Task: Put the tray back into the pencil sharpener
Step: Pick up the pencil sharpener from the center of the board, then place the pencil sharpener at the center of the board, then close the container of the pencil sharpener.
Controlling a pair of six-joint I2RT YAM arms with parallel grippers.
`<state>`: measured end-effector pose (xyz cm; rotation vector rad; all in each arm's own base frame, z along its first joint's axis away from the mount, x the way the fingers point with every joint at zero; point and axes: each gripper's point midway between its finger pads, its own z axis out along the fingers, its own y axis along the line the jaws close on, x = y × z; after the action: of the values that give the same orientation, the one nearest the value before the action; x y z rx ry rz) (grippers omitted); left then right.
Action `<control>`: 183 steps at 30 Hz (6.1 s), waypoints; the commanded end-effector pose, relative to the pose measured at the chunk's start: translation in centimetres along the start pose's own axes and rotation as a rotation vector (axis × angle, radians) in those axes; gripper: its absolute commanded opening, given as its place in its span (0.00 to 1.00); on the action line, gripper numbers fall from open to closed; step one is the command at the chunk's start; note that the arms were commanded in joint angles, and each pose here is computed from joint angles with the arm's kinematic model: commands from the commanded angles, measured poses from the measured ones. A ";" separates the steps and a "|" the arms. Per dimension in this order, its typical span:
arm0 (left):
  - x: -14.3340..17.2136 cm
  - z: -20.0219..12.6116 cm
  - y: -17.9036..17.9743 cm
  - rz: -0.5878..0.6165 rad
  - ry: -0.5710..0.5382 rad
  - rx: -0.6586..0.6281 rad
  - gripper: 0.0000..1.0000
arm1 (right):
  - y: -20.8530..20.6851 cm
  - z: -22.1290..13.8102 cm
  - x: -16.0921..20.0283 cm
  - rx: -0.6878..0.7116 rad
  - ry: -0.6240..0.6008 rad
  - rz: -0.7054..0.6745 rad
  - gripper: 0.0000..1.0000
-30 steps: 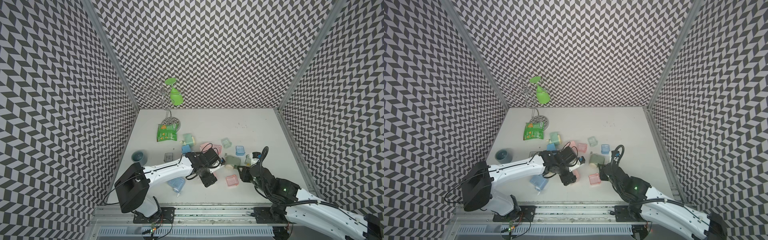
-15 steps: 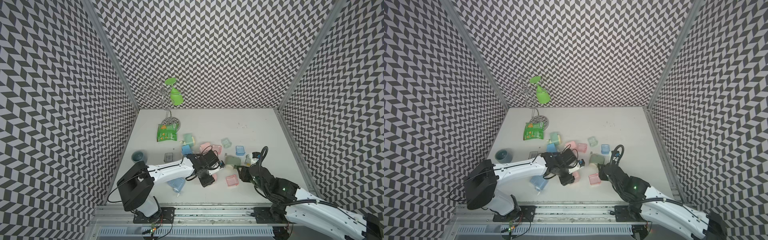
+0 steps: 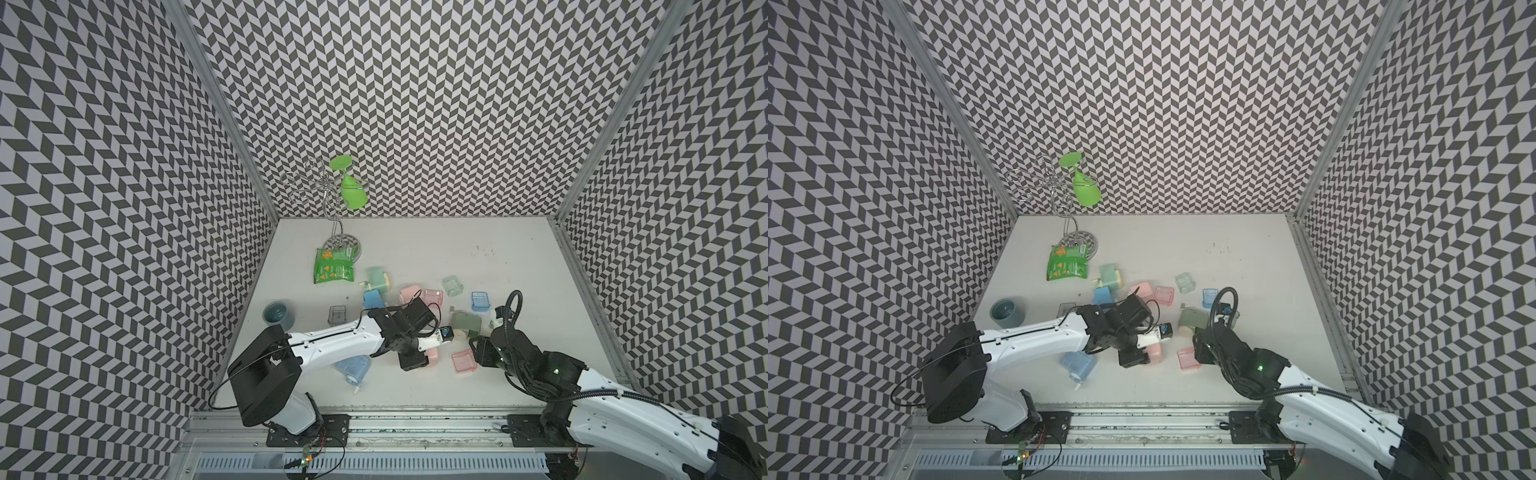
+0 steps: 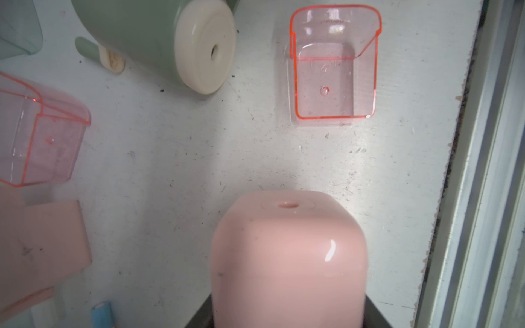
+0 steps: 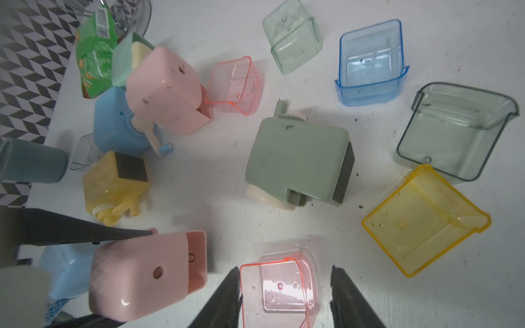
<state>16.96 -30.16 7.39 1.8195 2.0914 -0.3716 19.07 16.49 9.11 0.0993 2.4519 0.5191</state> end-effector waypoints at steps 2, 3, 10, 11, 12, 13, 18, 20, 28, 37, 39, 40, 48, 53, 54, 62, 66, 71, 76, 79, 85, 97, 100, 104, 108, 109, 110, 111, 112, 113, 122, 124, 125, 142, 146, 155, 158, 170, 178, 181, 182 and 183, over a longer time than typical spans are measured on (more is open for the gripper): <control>-2.4 0.0 0.5 0.083 -0.049 0.014 0.41 | 0.4 0.8 1.5 -0.027 0.083 -0.029 0.51; -2.5 0.1 0.5 0.082 -0.048 0.017 0.41 | 0.4 1.0 1.8 -0.026 0.093 -0.035 0.51; -2.5 0.8 0.6 0.073 -0.030 0.000 0.42 | -0.3 2.0 2.9 0.004 0.138 -0.041 0.45; -2.6 0.8 0.6 0.077 -0.028 -0.009 0.42 | -0.4 2.1 3.1 0.004 0.141 -0.039 0.44; -2.6 0.8 0.6 0.081 -0.029 -0.015 0.42 | -0.5 2.1 3.2 0.001 0.144 -0.037 0.44; -2.7 0.8 0.6 0.086 -0.029 -0.020 0.42 | -0.5 2.2 3.3 -0.003 0.148 -0.036 0.43; -2.7 1.0 0.3 0.100 -0.024 -0.031 0.44 | -0.4 2.6 4.1 -0.023 0.175 -0.025 0.39; -2.8 1.1 0.2 0.105 -0.022 -0.029 0.45 | 0.0 2.7 4.4 -0.042 0.186 -0.025 0.38; -2.7 1.4 0.2 0.102 -0.013 -0.035 0.57 | 1.8 3.0 5.2 -0.122 0.253 -0.026 0.37; -2.8 0.7 0.3 0.100 -0.039 -0.055 0.71 | 1.9 2.8 4.6 -0.126 0.219 -0.003 0.39; -2.8 0.5 0.2 0.104 -0.047 -0.058 0.70 | 1.3 2.8 4.2 -0.105 0.189 -0.004 0.40; -2.8 0.5 0.2 0.103 -0.048 -0.058 0.69 | 0.9 2.9 4.1 -0.091 0.176 -0.004 0.40; -2.7 0.8 0.0 0.112 -0.038 -0.041 0.58 | 0.8 3.2 3.9 -0.080 0.163 -0.023 0.36; -2.8 0.7 -0.3 0.119 -0.048 -0.024 0.55 | 1.0 3.5 4.5 -0.079 0.202 -0.030 0.29; -2.8 0.7 -0.4 0.117 -0.050 -0.021 0.54 | 1.2 3.5 4.5 -0.087 0.209 -0.031 0.28; -2.9 0.6 -0.8 0.124 -0.064 -0.002 0.53 | 2.5 3.7 4.4 -0.135 0.220 -0.015 0.26; -3.2 0.6 -0.9 0.127 -0.074 0.007 0.53 | 2.3 3.9 4.5 -0.119 0.226 0.007 0.25; -3.1 0.7 -1.2 0.126 -0.078 0.020 0.53 | 2.7 4.0 4.6 -0.129 0.238 0.014 0.24; -3.2 0.8 -1.2 0.128 -0.077 0.021 0.53 | 3.4 4.1 4.7 -0.165 0.251 0.018 0.24; -3.2 0.9 -1.1 0.127 -0.074 0.020 0.52 | 3.7 4.0 4.7 -0.179 0.250 0.019 0.24; -2.9 1.2 -1.1 0.132 -0.061 0.020 0.51 | 3.7 3.9 4.3 -0.171 0.235 0.039 0.24; -2.9 1.3 -1.0 0.135 -0.048 0.008 0.50 | 1.9 4.5 4.2 -0.076 0.236 0.073 0.17; -2.9 1.3 -0.9 0.132 -0.046 0.006 0.50 | 2.0 4.5 4.3 -0.078 0.244 0.073 0.16; -3.0 1.3 -0.9 0.134 -0.046 0.003 0.50 | 1.8 4.5 4.5 -0.076 0.249 0.072 0.17; -3.1 1.3 -0.8 0.133 -0.047 0.002 0.50 | 1.8 4.5 4.4 -0.076 0.246 0.075 0.16; -3.1 1.3 -0.9 0.136 -0.046 0.004 0.50 | 1.9 4.5 4.3 -0.079 0.246 0.075 0.16; -3.0 1.3 -0.9 0.135 -0.045 0.004 0.50 | 2.1 4.5 4.2 -0.086 0.245 0.076 0.16; -3.1 1.3 -0.9 0.135 -0.046 0.004 0.50 | 2.3 4.5 4.1 -0.093 0.244 0.074 0.16; -3.1 1.3 -0.9 0.134 -0.047 0.003 0.50 | 2.5 4.4 4.1 -0.100 0.244 0.075 0.16; -3.1 1.3 -0.9 0.135 -0.046 0.004 0.50 | 2.7 4.4 4.1 -0.110 0.247 0.073 0.16; -3.0 1.5 -0.8 0.133 -0.041 0.001 0.50 | 3.5 4.3 4.3 -0.157 0.264 0.078 0.15; -3.0 1.5 -0.8 0.132 -0.038 0.001 0.50 | 3.3 4.3 4.4 -0.150 0.264 0.088 0.14; -3.0 1.5 -0.8 0.131 -0.038 0.000 0.50 | 3.1 4.3 4.4 -0.142 0.260 0.097 0.13; -2.9 1.8 -0.9 0.137 -0.024 0.001 0.49 | 5.1 4.2 4.6 -0.252 0.294 0.104 0.11; -2.9 1.9 -0.9 0.137 -0.022 0.001 0.49 | 5.4 4.1 4.5 -0.267 0.292 0.080 0.17; -2.6 2.2 -0.9 0.132 -0.009 0.003 0.48 | 0.7 3.0 2.2 -0.088 0.136 0.095 0.30; -2.6 2.4 -0.9 0.127 -0.002 0.006 0.48 | 0.0 2.8 2.5 -0.097 0.131 0.100 0.28; -2.8 2.2 -0.8 0.130 -0.015 -0.002 0.47 | 3.1 4.3 4.9 -0.252 0.273 0.029 0.20; -2.7 2.2 -0.9 0.129 -0.018 -0.004 0.46 | 4.9 4.2 6.0 -0.393 0.308 0.056 0.16; -2.6 2.3 -0.9 0.129 -0.018 -0.002 0.46 | 5.2 4.2 6.2 -0.418 0.314 0.063 0.16; -2.6 2.3 -0.9 0.128 -0.017 0.001 0.46 | 5.2 4.2 6.2 -0.423 0.315 0.068 0.16; -2.6 2.4 -1.1 0.130 -0.019 0.008 0.46 | 5.3 4.2 6.2 -0.429 0.312 0.070 0.16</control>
<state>16.65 -33.41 7.09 1.9246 1.9626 -0.3612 15.66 22.40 2.85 -0.0586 2.6675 1.0227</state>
